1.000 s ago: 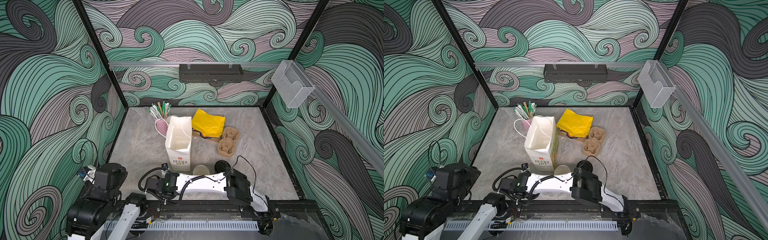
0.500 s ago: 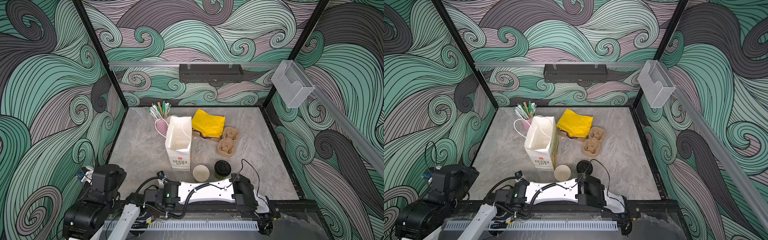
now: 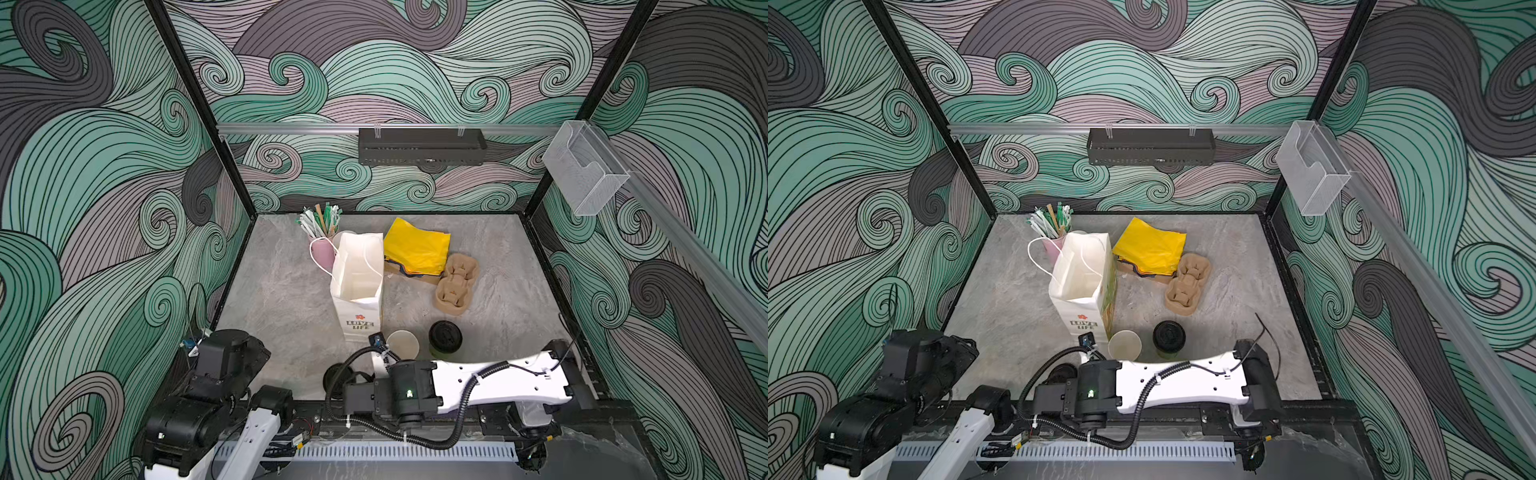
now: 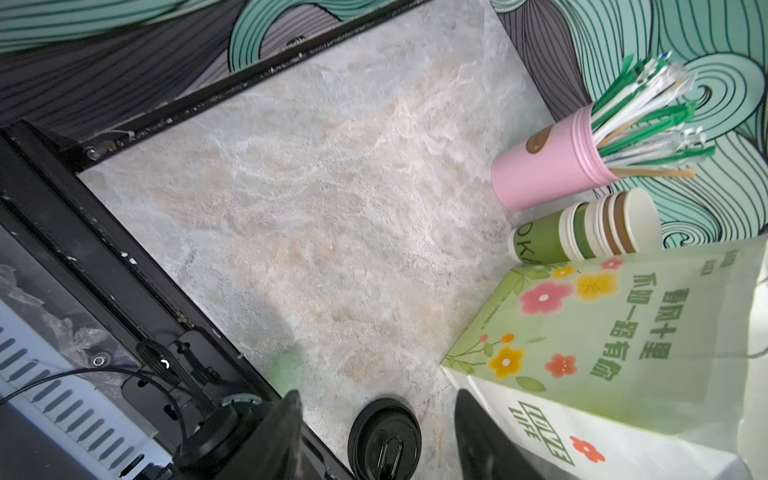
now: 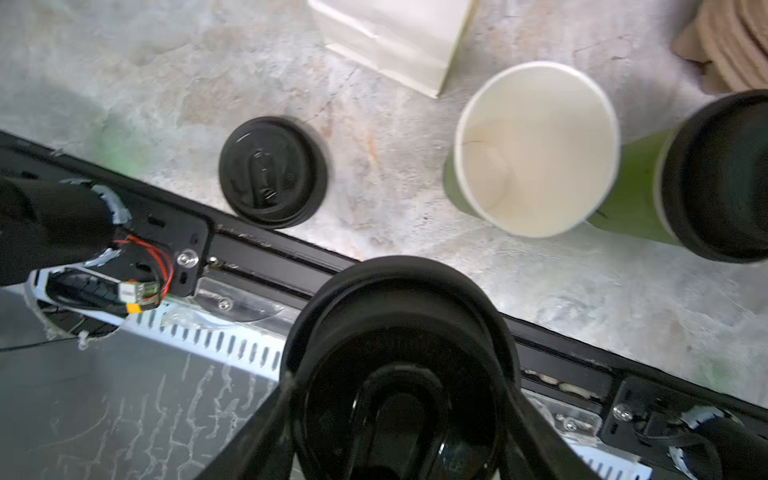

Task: Pack a coffee takeout order
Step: Pick up the lid from the lid, then close the lid on the coffee cup.

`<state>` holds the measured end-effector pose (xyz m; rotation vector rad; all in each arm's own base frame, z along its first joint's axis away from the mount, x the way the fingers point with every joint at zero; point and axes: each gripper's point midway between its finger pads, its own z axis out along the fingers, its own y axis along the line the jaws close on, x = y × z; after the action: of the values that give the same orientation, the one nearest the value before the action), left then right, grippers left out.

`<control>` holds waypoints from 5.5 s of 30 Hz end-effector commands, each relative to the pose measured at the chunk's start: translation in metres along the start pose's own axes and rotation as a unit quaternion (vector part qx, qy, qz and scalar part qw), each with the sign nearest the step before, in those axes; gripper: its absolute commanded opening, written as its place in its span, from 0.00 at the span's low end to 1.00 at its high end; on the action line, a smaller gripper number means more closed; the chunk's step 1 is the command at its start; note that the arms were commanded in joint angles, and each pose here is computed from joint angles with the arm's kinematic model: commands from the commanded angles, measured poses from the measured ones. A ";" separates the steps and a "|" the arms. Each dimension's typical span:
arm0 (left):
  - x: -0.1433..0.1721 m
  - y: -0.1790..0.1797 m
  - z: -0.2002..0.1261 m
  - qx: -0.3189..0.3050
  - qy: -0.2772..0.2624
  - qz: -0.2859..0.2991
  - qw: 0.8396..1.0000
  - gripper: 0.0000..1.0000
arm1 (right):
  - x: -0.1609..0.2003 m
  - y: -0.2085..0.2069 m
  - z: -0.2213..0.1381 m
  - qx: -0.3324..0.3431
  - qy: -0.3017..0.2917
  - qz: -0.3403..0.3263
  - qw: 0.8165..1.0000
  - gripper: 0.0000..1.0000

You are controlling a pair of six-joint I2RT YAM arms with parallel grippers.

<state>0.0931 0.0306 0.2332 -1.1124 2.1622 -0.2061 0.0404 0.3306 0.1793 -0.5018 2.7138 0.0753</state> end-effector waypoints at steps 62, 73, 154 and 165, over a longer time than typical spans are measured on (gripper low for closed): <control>0.103 -0.029 0.055 0.107 0.224 0.000 0.969 0.64 | -0.067 -0.066 0.089 -0.002 -0.010 0.037 0.999 0.68; 0.108 -0.031 0.056 0.113 0.238 0.002 0.965 0.64 | -0.057 -0.064 0.096 -0.009 0.014 0.031 0.999 0.68; 0.159 -0.093 0.052 0.228 0.376 0.023 0.898 0.61 | -0.065 -0.062 0.070 -0.057 0.006 -0.061 0.996 0.70; 0.159 -0.095 0.054 0.226 0.373 0.025 0.899 0.61 | -0.070 -0.068 0.067 -0.048 -0.012 -0.055 0.997 0.70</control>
<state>0.1220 -0.1405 0.1519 -0.7665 2.5861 -1.2236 0.1464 0.3062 0.1425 -0.7112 2.6730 0.2199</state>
